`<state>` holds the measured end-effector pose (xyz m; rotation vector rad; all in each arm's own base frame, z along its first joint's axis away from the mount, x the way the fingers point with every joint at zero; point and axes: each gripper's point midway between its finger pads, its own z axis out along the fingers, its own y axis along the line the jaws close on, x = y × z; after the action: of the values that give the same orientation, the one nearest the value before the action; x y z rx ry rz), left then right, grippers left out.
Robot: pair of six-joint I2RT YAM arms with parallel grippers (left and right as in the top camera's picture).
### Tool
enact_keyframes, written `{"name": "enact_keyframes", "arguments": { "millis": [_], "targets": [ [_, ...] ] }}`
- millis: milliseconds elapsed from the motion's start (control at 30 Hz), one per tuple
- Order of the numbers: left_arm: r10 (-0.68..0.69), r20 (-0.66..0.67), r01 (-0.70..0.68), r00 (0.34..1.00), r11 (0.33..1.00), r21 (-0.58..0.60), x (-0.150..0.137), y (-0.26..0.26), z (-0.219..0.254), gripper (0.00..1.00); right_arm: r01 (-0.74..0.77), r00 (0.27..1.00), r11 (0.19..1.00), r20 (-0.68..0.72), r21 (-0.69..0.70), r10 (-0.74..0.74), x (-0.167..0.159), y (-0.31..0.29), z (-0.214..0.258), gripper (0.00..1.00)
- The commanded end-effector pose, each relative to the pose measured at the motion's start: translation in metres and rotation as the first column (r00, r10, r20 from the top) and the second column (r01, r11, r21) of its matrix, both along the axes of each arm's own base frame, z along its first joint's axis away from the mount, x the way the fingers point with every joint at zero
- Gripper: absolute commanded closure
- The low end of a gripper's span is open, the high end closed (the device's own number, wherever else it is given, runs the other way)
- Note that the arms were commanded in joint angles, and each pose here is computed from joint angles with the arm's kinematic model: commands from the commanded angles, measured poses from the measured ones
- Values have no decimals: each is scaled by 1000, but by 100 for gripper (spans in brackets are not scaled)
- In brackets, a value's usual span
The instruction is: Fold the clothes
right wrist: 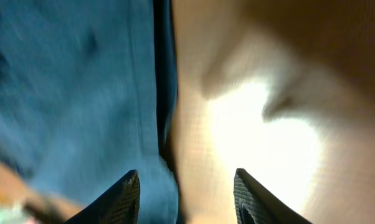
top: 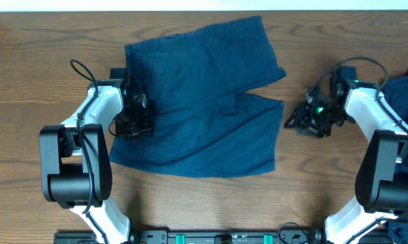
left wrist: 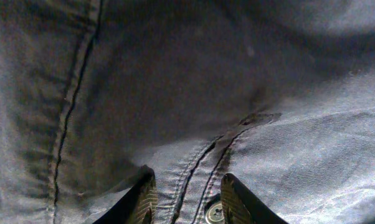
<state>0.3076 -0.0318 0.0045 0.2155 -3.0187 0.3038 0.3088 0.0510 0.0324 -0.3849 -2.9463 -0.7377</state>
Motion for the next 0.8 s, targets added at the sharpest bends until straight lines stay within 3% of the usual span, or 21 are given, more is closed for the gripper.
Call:
{"name": "enact_keyframes", "arguments": {
  "millis": [0, 167, 300, 500, 600, 767],
  "targets": [
    [1, 9, -1, 1000, 1000, 9, 0, 1, 1, 62, -124, 991, 992, -50, 30, 125, -30, 22, -4, 52],
    [1, 7, -1, 1000, 1000, 9, -1, 1, 1, 61, -215, 960, 976, -189, -21, 207, -79, 38, -27, 52],
    [1, 4, -1, 1000, 1000, 9, -1, 1, 1, 60, -237, 945, 971, -237, -25, 225, -100, 49, -37, 53],
    [1, 5, -1, 1000, 1000, 9, -1, 1, 1, 60, -222, 946, 974, -250, -42, 205, -107, 59, -45, 71],
    [1, 5, -1, 1000, 1000, 10, -1, 1, 1, 59, -243, 939, 969, -264, -50, 222, -111, 58, -44, 99],
    [1, 6, -1, 1000, 1000, 10, -1, 1, 1, 59, -356, 881, 889, -421, -287, 217, -131, 3, -28, 99]
  ]
}}
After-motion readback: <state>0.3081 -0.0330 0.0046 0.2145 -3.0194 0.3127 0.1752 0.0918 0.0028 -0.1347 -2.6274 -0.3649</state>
